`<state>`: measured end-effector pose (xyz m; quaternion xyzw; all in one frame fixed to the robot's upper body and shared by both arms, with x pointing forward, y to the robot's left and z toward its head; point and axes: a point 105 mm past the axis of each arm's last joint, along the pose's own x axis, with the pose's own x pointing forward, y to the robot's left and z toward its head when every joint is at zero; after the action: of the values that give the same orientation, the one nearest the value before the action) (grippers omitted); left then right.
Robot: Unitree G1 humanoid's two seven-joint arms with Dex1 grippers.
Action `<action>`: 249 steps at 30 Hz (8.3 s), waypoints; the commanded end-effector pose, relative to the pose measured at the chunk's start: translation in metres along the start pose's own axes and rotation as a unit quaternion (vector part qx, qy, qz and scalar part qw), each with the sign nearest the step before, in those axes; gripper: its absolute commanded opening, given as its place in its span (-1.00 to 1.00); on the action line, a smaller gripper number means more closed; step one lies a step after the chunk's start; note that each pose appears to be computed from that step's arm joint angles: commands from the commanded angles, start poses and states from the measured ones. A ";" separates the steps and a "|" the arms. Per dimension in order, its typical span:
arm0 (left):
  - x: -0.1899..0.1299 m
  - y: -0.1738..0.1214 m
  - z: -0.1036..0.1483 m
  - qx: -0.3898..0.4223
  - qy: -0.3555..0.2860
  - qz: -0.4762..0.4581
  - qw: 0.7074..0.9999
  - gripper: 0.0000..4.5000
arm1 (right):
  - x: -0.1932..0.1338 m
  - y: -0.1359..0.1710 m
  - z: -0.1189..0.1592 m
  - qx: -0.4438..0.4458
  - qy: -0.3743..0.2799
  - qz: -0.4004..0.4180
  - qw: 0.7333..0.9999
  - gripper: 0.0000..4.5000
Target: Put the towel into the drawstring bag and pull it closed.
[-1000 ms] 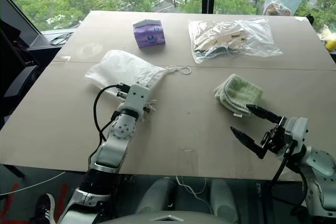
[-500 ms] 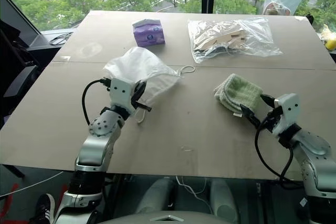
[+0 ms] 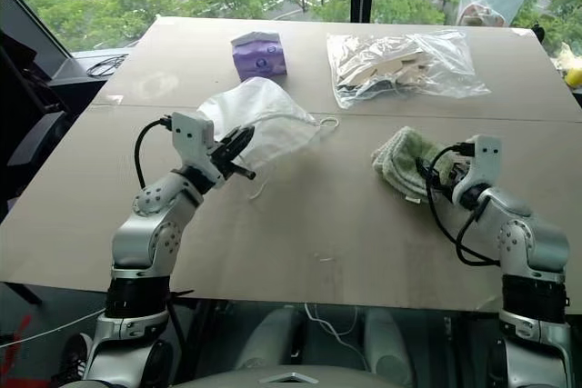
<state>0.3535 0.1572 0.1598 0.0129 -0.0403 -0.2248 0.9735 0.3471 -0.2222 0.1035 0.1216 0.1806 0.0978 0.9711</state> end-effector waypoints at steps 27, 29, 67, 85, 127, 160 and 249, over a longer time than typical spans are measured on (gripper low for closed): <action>0.010 -0.012 0.014 -0.005 0.000 -0.027 1.000 -1.00 | 0.036 0.096 -0.017 0.104 -0.019 0.222 0.969 -0.99; 0.010 -0.012 0.012 -0.006 0.001 -0.028 1.000 -1.00 | 0.028 0.104 0.004 0.156 -0.064 0.258 0.951 -0.99; -0.010 -0.087 0.000 -0.129 0.013 -0.196 0.972 -1.00 | -0.006 0.178 -0.009 0.291 -0.005 0.397 0.871 -0.99; -0.020 -0.122 0.010 -0.153 0.002 -0.298 0.942 -1.00 | 0.039 0.203 0.008 0.454 -0.029 0.334 0.826 -0.99; 0.001 -0.075 0.021 -0.088 -0.031 -0.291 0.952 -1.00 | 0.009 0.185 0.002 0.327 0.002 0.301 0.896 0.63; 0.014 -0.078 0.027 -0.027 -0.044 -0.321 0.946 -1.00 | 0.008 0.214 0.015 0.400 -0.015 0.329 0.855 0.05; -0.025 -0.004 -0.042 -0.037 0.103 -0.205 0.973 0.19 | 0.040 0.089 0.034 -0.297 -0.219 0.032 0.929 -1.00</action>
<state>0.3286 0.1638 0.1088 -0.0071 0.0905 -0.4257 0.9003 0.3841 -0.1336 0.1322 -0.1482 -0.0561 0.1552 0.9751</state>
